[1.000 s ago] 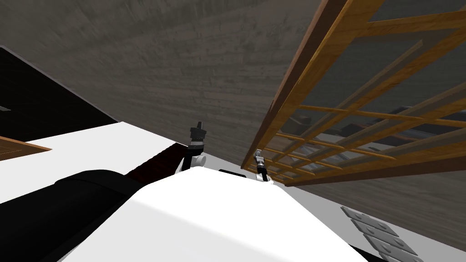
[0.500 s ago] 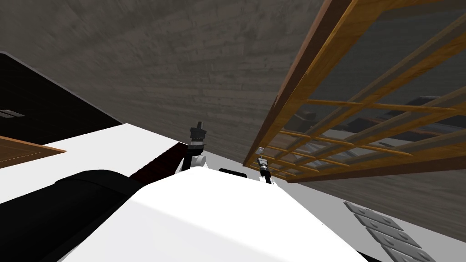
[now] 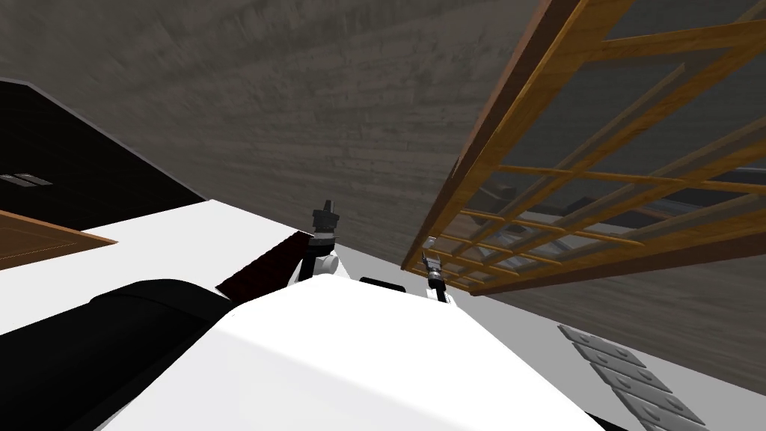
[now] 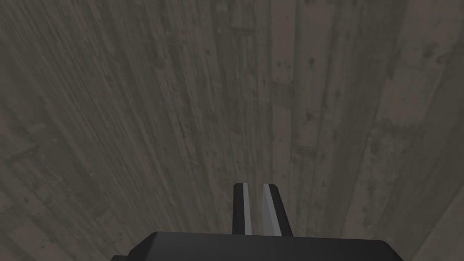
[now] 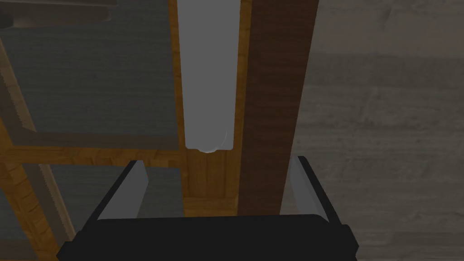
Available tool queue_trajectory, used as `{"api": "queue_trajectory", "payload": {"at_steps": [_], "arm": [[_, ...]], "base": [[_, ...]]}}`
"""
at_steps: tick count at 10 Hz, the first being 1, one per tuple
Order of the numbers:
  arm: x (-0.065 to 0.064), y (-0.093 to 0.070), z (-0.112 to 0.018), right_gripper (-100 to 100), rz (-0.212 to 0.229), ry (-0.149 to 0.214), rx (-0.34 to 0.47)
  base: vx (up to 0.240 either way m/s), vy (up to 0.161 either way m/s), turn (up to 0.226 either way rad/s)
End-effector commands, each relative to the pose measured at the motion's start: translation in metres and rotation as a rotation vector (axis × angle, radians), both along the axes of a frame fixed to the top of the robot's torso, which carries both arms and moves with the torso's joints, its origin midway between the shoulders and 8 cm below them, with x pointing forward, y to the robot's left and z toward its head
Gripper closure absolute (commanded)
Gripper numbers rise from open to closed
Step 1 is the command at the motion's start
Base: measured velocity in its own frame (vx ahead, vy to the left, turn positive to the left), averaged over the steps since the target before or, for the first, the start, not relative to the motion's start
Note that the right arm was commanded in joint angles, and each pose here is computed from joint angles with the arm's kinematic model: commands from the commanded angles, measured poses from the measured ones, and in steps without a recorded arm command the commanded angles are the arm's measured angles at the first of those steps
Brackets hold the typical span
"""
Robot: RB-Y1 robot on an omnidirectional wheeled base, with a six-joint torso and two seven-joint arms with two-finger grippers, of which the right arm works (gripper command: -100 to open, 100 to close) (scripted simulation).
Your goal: Pull the door open
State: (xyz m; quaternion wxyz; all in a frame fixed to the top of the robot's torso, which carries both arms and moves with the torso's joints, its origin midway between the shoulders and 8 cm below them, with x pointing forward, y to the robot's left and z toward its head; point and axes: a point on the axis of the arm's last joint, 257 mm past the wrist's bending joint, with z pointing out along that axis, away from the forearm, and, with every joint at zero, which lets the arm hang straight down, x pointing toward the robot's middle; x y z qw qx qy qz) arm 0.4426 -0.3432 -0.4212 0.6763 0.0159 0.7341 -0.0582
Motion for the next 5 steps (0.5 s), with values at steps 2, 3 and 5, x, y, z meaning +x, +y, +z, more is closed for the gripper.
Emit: {"api": "queue_trajectory", "payload": {"at_steps": [2,3,5], "arm": [[0.005,0.008,0.018,-100,-0.001,-0.072,0.046],[0.005,0.005,0.014,-100,-0.001,-0.053,0.032],[-0.009,-0.034,0.013,-100,-0.047,-0.047,0.025]], "base": [[-0.181,-0.023,-0.005],[-0.08,-0.008,-0.003],[0.116,0.004,0.08]]}}
